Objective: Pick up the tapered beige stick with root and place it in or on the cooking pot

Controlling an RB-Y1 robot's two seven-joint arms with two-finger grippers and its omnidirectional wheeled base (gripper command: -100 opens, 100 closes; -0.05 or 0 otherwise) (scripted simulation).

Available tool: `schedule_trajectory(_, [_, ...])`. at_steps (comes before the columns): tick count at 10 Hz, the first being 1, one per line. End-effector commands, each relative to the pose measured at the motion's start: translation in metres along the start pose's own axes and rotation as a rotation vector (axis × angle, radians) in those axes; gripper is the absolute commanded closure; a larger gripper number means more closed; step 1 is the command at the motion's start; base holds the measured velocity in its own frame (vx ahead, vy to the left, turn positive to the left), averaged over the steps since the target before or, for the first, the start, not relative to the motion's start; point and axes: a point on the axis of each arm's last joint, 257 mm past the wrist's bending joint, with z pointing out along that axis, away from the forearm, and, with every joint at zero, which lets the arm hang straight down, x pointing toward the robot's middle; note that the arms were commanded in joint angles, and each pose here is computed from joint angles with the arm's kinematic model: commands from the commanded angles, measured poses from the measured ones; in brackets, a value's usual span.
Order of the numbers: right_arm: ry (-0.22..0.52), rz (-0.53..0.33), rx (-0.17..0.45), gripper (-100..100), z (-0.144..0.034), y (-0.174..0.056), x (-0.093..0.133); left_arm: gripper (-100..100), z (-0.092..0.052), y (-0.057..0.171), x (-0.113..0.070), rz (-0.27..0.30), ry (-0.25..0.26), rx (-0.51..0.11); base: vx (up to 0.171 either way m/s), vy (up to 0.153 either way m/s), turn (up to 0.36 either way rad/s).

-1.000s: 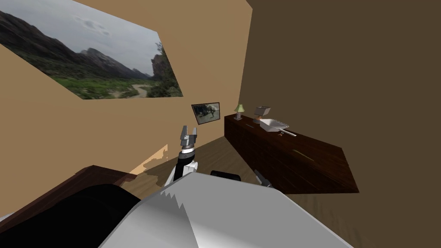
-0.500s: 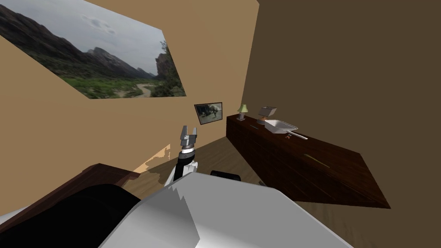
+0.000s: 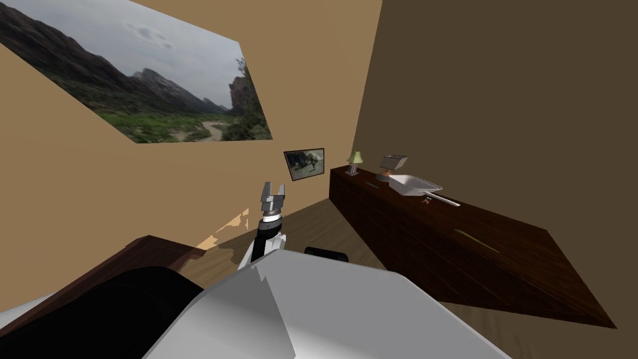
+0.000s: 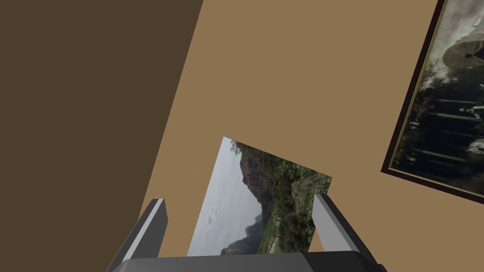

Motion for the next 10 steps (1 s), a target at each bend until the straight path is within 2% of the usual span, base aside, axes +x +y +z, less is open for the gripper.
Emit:
schedule_trajectory(1, [0.056, -0.053, 0.082, -100, -0.023, -0.032, 0.009, 0, 0.0, 0.0, 0.0, 0.0, 0.0, 0.0, 0.065, 0.069, 0.052])
schedule_trajectory(3, [0.076, -0.08, 0.093, -100, -0.028, -0.036, 0.004, 0, 0.0, 0.0, 0.0, 0.0, 0.0, 0.0, 0.046, 0.041, 0.003])
schedule_trajectory(4, [0.121, -0.128, 0.162, -100, -0.05, -0.064, 0.007, 0, 0.0, 0.0, 0.0, 0.0, 0.0, 0.0, 0.058, 0.038, 0.032])
schedule_trajectory(5, [0.136, -0.149, 0.17, -100, -0.054, -0.067, 0.002, 0, 0.0, 0.0, 0.0, 0.0, 0.0, 0.0, 0.064, 0.044, 0.02])
schedule_trajectory(6, [0.177, -0.196, 0.235, -100, -0.076, -0.093, 0.002, 0, 0.0, 0.0, 0.0, 0.0, 0.0, 0.0, 0.081, 0.05, 0.02])
schedule_trajectory(7, [0.195, -0.222, 0.244, -100, -0.081, -0.096, -0.005, 0, 0.0, 0.0, 0.0, 0.0, 0.0, 0.0, 0.07, 0.027, 0.006])
schedule_trajectory(8, [0.236, -0.273, 0.306, -100, -0.104, -0.119, -0.008, 0, 0.0, 0.0, 0.0, 0.0, 0.0, 0.0, 0.082, 0.018, 0.011])
schedule_trajectory(9, [0.25, -0.294, 0.313, -100, -0.108, -0.121, -0.015, 0, 0.0, 0.0, 0.0, 0.0, 0.0, 0.0, 0.074, 0.015, 0.002])
schedule_trajectory(10, [0.29, -0.347, 0.37, -100, -0.131, -0.141, -0.022, 0, 0.0, 0.0, 0.0, 0.0, 0.0, 0.0, 0.083, 0.014, 0.007])
